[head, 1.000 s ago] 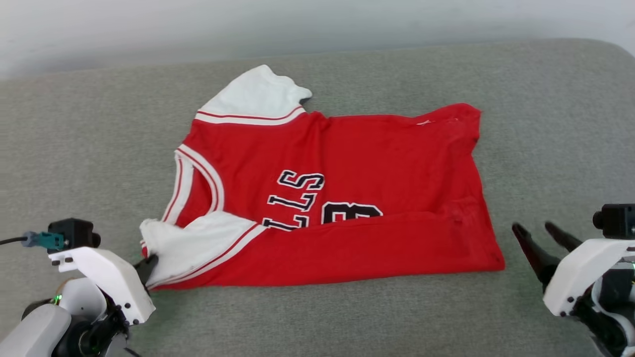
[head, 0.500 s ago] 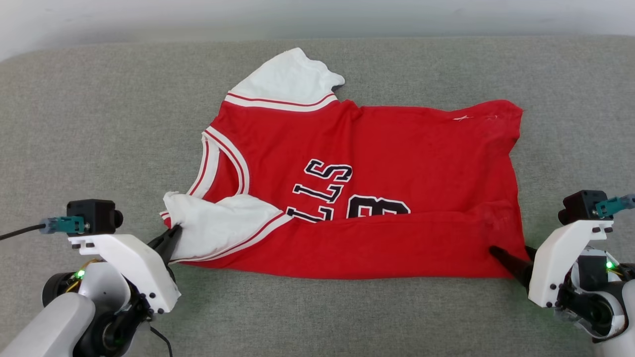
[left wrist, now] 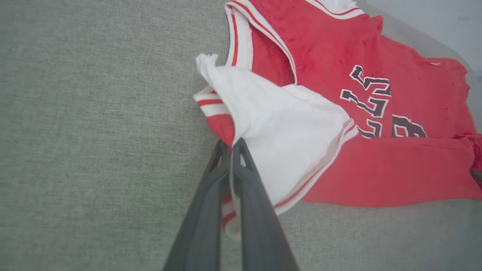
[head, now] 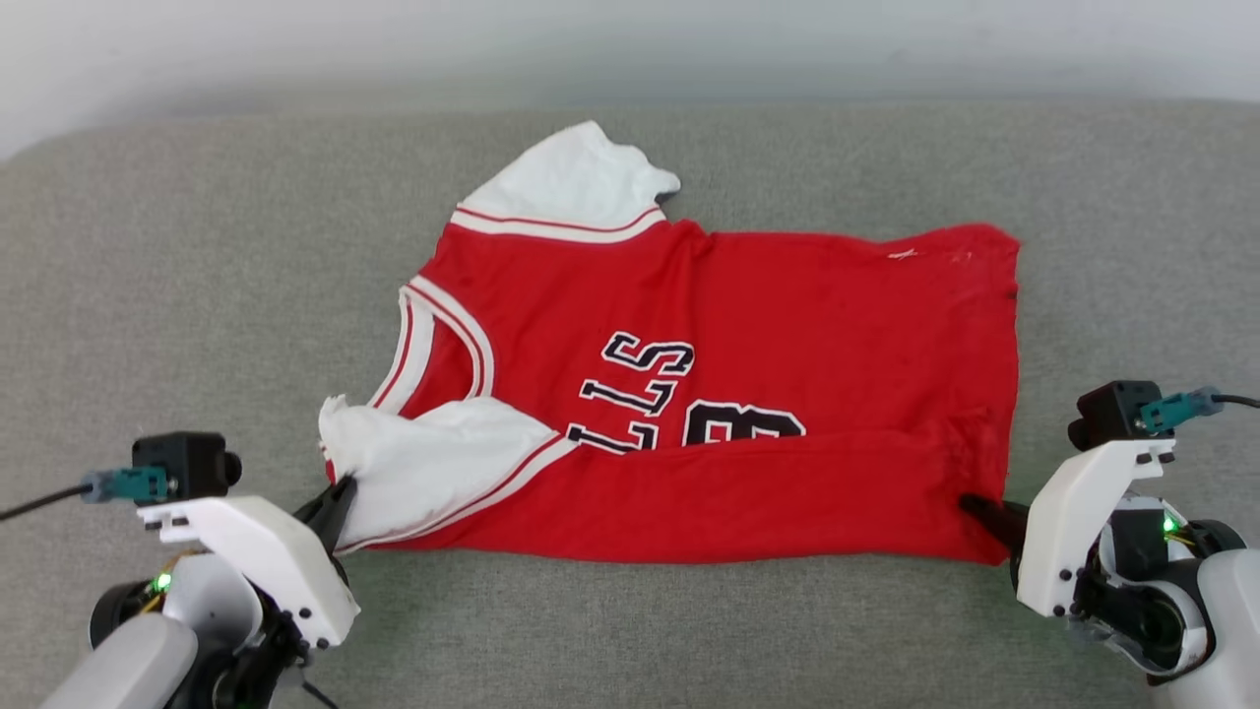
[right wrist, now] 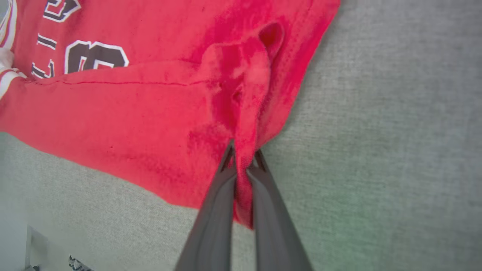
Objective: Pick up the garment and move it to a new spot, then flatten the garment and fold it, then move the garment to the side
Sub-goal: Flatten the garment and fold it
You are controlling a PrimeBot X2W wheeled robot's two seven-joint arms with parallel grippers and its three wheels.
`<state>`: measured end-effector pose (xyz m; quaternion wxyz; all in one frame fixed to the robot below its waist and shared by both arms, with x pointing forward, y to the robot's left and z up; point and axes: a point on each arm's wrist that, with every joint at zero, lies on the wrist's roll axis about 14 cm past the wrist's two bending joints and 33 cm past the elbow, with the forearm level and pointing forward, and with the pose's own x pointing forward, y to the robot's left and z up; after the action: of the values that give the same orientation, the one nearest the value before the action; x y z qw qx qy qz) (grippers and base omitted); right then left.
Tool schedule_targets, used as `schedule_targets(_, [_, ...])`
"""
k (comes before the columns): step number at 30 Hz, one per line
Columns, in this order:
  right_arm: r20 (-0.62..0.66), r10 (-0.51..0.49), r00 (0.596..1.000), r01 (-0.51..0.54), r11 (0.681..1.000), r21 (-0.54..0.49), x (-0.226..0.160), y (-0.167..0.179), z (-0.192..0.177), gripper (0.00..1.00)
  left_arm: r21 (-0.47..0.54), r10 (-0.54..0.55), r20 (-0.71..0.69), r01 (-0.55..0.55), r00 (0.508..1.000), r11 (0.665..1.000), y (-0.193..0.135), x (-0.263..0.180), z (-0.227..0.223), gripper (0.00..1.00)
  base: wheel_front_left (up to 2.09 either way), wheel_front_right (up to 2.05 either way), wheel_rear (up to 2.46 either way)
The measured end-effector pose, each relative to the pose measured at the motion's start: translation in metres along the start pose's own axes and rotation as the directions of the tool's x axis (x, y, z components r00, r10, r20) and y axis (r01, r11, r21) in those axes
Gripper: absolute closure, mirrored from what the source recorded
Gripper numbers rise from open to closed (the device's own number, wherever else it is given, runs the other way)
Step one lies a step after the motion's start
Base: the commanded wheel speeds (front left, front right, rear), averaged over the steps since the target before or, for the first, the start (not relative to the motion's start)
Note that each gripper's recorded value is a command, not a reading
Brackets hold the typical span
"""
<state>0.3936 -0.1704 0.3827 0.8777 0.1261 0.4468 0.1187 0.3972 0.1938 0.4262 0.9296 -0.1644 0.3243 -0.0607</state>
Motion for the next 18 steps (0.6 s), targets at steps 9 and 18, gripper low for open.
schedule_targets(9, [0.108, 0.04, 0.993, -0.034, 0.998, -0.055, -0.035, 0.017, 0.003, 1.0, -0.045, 0.04, 0.046, -0.038, 0.998, 0.998, 0.002, -0.035, -0.014, 1.0, 0.0, 0.0, 0.0])
schedule_targets(18, [0.106, 0.038, 0.994, -0.033, 0.998, -0.045, -0.066, 0.017, -0.035, 1.0, -0.088, 0.077, -0.02, -0.079, 0.997, 0.993, 0.01, -0.075, -0.051, 1.0, 0.0, 0.0, 0.0])
